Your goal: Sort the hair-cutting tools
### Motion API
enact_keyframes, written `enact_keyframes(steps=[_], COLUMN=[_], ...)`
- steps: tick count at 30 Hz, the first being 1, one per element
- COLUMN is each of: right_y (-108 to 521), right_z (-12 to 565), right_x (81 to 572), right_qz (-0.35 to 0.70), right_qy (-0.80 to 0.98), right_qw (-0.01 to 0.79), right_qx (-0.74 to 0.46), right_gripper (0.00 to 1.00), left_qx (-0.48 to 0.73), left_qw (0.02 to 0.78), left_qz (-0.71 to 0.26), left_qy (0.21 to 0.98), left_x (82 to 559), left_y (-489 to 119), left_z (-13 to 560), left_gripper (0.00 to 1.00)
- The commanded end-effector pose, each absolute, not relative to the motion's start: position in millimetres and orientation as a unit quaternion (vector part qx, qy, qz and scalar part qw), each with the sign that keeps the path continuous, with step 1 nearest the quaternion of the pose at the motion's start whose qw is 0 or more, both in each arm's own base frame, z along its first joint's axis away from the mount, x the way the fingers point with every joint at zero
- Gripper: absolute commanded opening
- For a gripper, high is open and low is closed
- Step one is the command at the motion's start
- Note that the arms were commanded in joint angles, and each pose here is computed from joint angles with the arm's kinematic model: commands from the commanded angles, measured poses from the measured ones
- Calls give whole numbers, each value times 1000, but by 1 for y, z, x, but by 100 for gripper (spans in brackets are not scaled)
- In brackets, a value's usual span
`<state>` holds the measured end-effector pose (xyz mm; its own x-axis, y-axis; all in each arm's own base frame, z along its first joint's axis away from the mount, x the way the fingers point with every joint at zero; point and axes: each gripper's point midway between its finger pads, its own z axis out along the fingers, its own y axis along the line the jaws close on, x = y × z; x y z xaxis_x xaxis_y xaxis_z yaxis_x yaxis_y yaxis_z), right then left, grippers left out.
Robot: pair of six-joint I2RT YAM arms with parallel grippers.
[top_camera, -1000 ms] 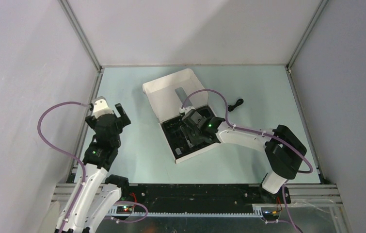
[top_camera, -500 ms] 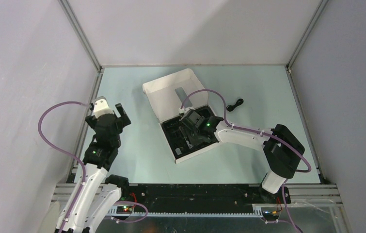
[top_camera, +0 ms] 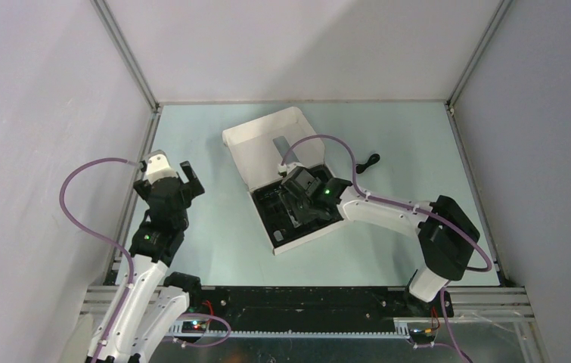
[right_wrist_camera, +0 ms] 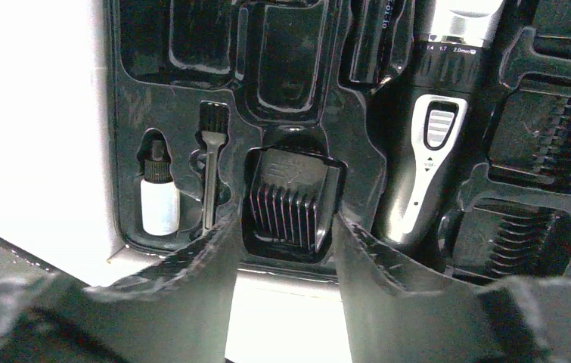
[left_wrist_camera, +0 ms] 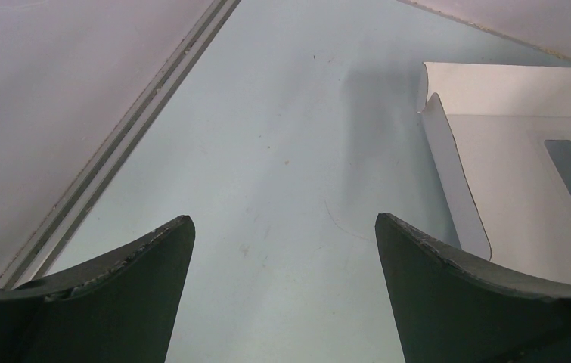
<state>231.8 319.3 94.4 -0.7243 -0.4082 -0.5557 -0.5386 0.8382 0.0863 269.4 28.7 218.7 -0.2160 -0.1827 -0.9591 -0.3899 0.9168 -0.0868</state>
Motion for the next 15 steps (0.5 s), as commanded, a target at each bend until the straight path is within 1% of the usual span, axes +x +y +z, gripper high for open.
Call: enact_keyframes(steps=[1,2,3,4,6,10,15], right_y=[326,325,325,325,323,320,315], right_z=[122,119,117,114,108,98,78], right_x=[246,246,248,249,251,252,248], right_qz=[135,133,132,129,122,112,93], right_qy=[909,910,911,912,914,919,927], right_qw=[306,304,302,300,296,284,259], right_qx=[-250,-249,-249,-249,-249,-250,-256], right_gripper=[46,43,37,35,26,18,13], left_qx=[-181,-181,-181,-181,-179,-179,-179], left_qw=[607,607,607,607,607,606,607], left_qz=[86,86,86,86,86,86,86], left_qy=[769,769,769,769,770,770,769], left_x=[272,272,272,272,272,272,272], left_y=[29,29,29,29,29,29,29], left_z=[223,222,222,223,222,221,222], left_gripper=[96,96,96,96,96,96,96])
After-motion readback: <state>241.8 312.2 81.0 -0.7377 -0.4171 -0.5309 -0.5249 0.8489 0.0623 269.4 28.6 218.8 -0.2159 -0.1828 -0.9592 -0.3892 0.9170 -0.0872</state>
